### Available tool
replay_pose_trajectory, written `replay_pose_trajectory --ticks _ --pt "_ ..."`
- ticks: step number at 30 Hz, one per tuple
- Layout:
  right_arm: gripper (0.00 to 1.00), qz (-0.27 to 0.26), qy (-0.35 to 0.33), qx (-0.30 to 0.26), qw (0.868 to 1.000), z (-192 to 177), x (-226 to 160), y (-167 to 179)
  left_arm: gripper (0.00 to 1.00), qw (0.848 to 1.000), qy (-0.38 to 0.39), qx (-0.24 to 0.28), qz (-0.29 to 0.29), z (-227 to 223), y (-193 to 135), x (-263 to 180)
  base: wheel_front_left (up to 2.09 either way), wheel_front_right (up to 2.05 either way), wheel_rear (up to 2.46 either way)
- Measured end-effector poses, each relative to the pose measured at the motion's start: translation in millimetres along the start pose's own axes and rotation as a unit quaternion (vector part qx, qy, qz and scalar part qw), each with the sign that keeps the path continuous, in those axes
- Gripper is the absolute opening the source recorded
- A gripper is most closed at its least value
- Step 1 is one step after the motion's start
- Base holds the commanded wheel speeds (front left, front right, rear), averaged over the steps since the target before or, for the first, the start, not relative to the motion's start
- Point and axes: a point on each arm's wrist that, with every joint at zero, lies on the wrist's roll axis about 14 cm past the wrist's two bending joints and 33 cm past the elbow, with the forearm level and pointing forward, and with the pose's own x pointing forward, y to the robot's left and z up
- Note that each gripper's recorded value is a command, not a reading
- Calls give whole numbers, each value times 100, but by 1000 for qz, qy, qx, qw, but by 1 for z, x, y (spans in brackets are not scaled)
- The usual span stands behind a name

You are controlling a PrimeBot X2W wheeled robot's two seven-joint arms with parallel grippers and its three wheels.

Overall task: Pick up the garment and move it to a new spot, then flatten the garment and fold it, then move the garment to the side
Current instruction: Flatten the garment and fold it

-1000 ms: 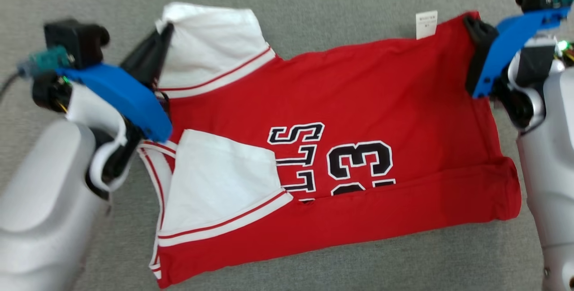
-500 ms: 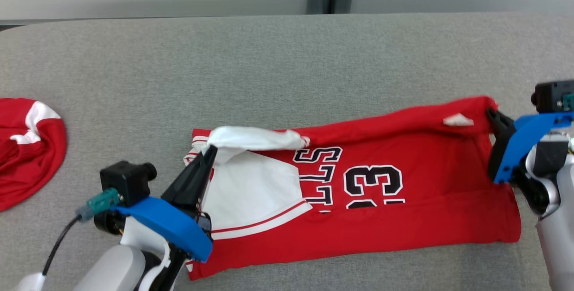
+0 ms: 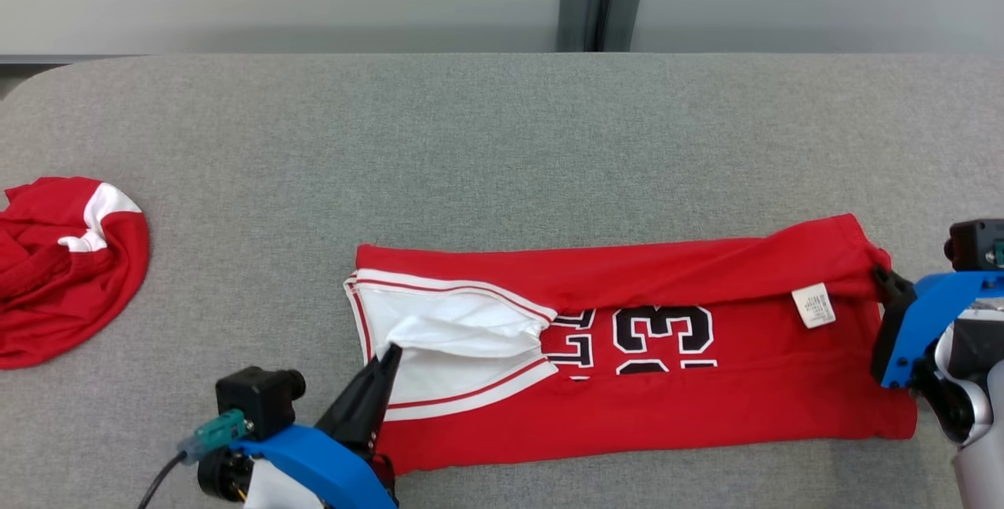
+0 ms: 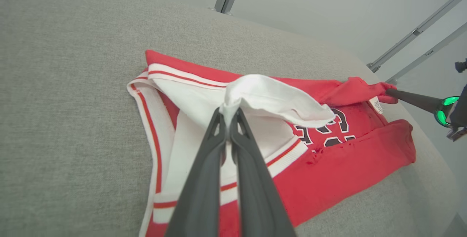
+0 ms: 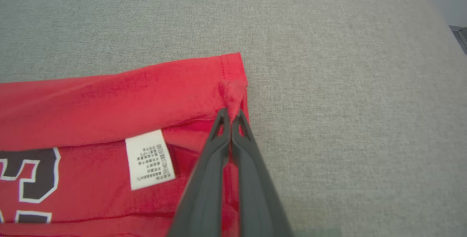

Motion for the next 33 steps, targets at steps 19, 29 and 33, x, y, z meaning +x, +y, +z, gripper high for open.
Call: replay_pose_trajectory --ticks 19,29,33 --pt "100 2 -72 96 993 5 -39 12 100 988 -121 47 81 35 33 -18 0 0 0" --pt "100 -13 -85 127 988 1 -41 11 100 966 -198 112 120 86 52 -8 0 0 0" --pt "100 -15 -86 136 987 -1 -36 12 100 963 -206 106 136 87 62 -9 0 0 0"
